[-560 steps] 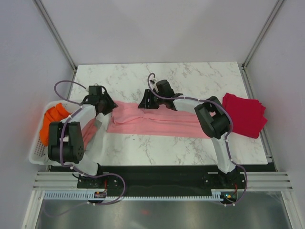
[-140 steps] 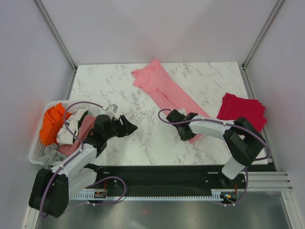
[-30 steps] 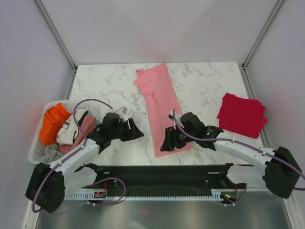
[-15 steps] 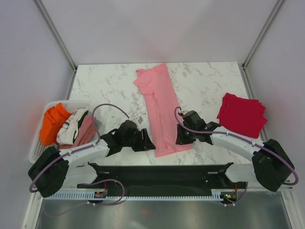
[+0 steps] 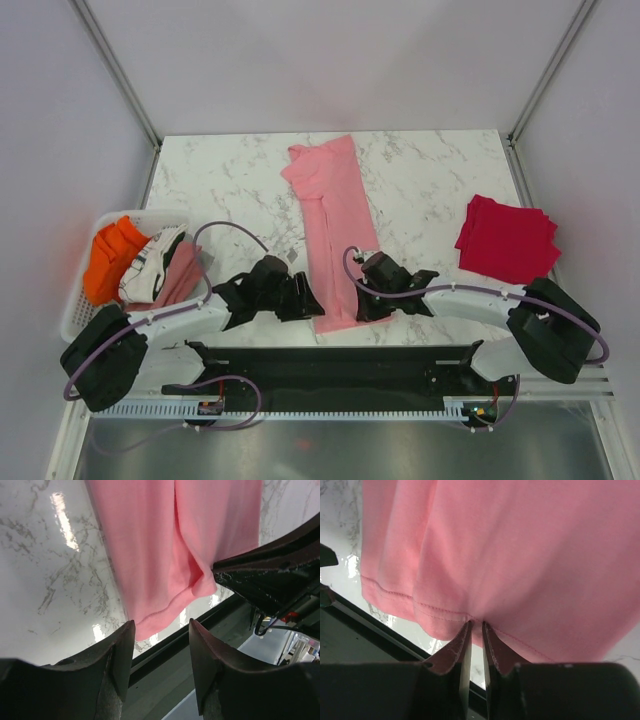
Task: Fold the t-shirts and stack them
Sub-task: Fold the tshirt
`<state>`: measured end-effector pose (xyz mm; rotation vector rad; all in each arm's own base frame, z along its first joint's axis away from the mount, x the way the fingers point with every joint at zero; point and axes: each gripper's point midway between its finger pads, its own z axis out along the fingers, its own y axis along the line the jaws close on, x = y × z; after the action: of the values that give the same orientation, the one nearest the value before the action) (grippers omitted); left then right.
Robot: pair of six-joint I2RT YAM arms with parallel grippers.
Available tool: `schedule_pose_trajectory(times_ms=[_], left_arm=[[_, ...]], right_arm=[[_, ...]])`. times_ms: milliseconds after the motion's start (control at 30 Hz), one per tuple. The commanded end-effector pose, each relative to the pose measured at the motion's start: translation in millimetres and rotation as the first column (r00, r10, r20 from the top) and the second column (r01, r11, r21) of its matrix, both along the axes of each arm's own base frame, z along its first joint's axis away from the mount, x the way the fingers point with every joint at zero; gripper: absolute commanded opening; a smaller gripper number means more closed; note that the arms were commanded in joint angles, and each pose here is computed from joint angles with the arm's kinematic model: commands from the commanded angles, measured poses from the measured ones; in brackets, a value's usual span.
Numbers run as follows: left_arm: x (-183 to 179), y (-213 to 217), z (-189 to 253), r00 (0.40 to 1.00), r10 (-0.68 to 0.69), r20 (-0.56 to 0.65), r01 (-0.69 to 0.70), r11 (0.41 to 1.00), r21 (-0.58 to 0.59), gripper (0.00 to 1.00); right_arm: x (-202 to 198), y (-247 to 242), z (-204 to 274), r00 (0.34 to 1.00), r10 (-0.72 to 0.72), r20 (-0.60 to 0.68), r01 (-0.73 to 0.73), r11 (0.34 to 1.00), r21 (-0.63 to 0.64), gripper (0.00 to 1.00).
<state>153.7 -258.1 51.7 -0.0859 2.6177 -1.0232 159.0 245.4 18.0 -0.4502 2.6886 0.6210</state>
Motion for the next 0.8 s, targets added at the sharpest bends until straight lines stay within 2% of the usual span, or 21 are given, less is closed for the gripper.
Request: schedule_pose_trajectory(times_ms=[0,100,267,333,533,667,767], left_arm=[[7,5,6,0.998,0.047,0.037,-0.048,0.999,0.01,0.55],[6,10,12,0.997,0.055,0.047,-0.056,0.998,0.024,0.55],[-6,1,7,1.0,0.021,-0.015,-0.021,1.0,0.005,0.55],[-8,0,2,0.999,0.022,-0.029,-0.021,0.999,0.024,0.55],[-11,7,-10,0.998,0.046,-0.044,-0.044,0.997,0.058,0.52],[-13,5,-17,0.996,0.056,-0.066,-0.052,0.996,0.071,0.45],[-15,2,-20,0.996,0.053,-0.071,-0.048,0.996,0.075,0.45]], right_arm=[[-10,3,-10,1.0,-0.03,-0.007,0.029,0.999,-0.016,0.22],[-11,5,-7,1.0,-0.03,0.0,0.03,0.999,-0.01,0.23],[-2,0,17,0.996,-0.056,0.069,0.056,0.998,0.002,0.3],[3,-6,28,0.991,-0.078,0.111,0.08,0.997,-0.006,0.35],[9,-36,43,0.967,-0.187,0.173,0.198,0.979,-0.054,0.4],[11,-61,34,0.945,-0.265,0.19,0.29,0.95,-0.116,0.4],[4,-68,19,0.95,-0.272,0.154,0.296,0.941,-0.166,0.4]])
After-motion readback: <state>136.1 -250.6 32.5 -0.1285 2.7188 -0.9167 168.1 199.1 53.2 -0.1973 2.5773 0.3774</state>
